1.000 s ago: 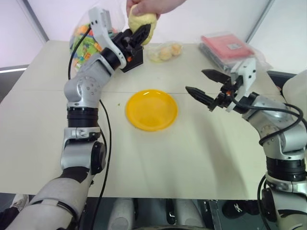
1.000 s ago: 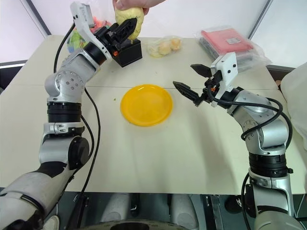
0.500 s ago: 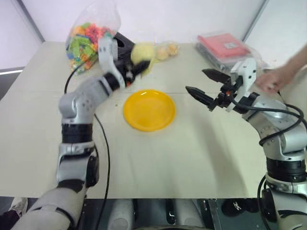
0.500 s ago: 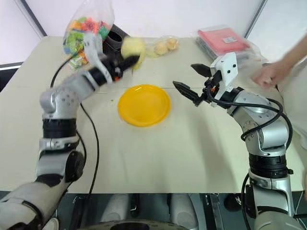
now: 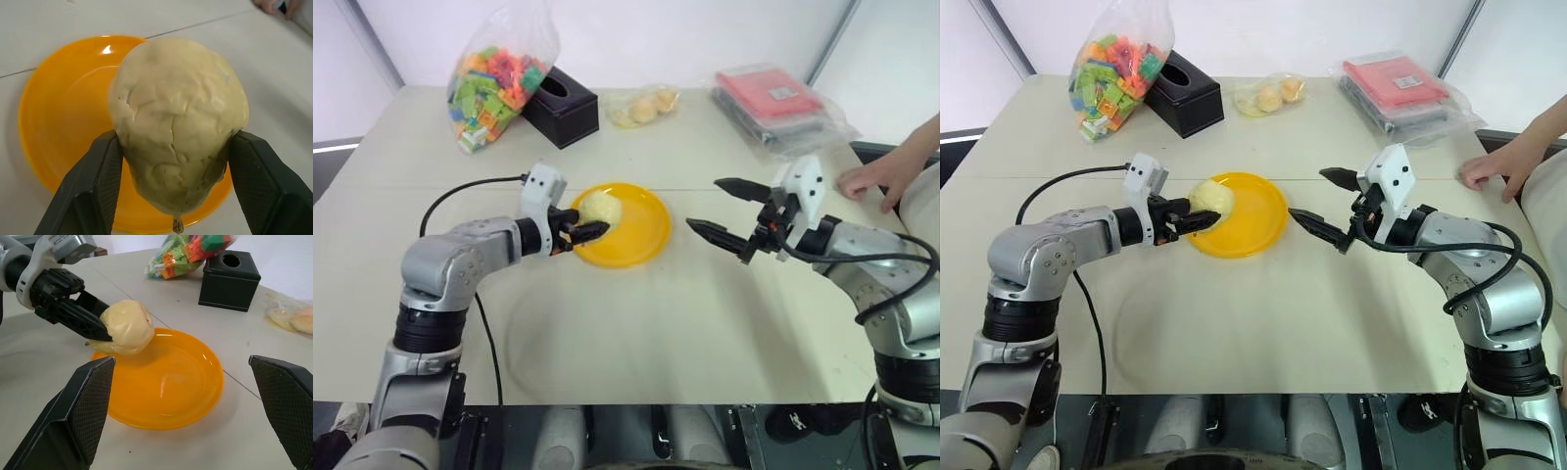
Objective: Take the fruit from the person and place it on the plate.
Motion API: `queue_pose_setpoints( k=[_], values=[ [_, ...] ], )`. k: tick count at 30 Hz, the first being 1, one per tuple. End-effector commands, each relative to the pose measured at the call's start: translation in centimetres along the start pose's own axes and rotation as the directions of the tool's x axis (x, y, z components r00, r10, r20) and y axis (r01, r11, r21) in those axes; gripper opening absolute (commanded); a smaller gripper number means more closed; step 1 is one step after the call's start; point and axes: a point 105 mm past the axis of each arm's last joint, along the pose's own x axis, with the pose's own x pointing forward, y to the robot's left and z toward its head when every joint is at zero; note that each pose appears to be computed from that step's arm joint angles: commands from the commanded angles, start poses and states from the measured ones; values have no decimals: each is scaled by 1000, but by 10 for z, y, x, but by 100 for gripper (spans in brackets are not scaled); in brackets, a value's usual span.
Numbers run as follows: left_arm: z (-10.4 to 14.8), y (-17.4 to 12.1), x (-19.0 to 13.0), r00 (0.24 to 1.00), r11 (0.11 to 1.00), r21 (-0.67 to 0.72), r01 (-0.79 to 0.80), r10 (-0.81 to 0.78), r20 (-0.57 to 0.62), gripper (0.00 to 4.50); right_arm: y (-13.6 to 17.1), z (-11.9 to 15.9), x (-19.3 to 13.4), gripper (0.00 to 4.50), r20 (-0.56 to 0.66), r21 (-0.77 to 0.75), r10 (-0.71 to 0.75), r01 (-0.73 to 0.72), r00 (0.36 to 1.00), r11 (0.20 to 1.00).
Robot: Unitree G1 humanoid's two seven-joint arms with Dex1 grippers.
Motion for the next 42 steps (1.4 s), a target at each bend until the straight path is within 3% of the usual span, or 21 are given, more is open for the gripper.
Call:
queue_pose_setpoints(
  k=[1,5,9,14,21,27,33,42],
  values=[
    [21,6,6,993,998,56,-22,16,116,264,2,12,-1,450,37,-50,-13,15,999,999],
    [23,13,16,990,998,51,-40,33,140,264,0,12,-1,450,37,-56,-27,29,999,998],
    [18,11,21,991,998,54,-15,8,132,447,-2,12,-1,450,39,-60,-34,36,999,998],
    [17,5,23,991,998,66,1,-10,132,447,-3,12,-1,450,40,-62,-40,43,998,997],
    [41,-4,2,972,991,131,12,-43,233,447,-3,10,-3,450,29,-61,-38,40,999,997],
    [48,-19,-62,982,966,256,-24,-26,189,447,6,-1,-16,450,-75,-66,54,-59,996,996],
    [51,-18,-117,974,919,343,-193,136,183,447,3,-14,-17,450,-113,-78,83,-92,990,993],
    [37,-18,-134,950,918,279,-281,225,218,447,-7,-14,-14,450,-110,-78,108,-117,988,990]
  ],
)
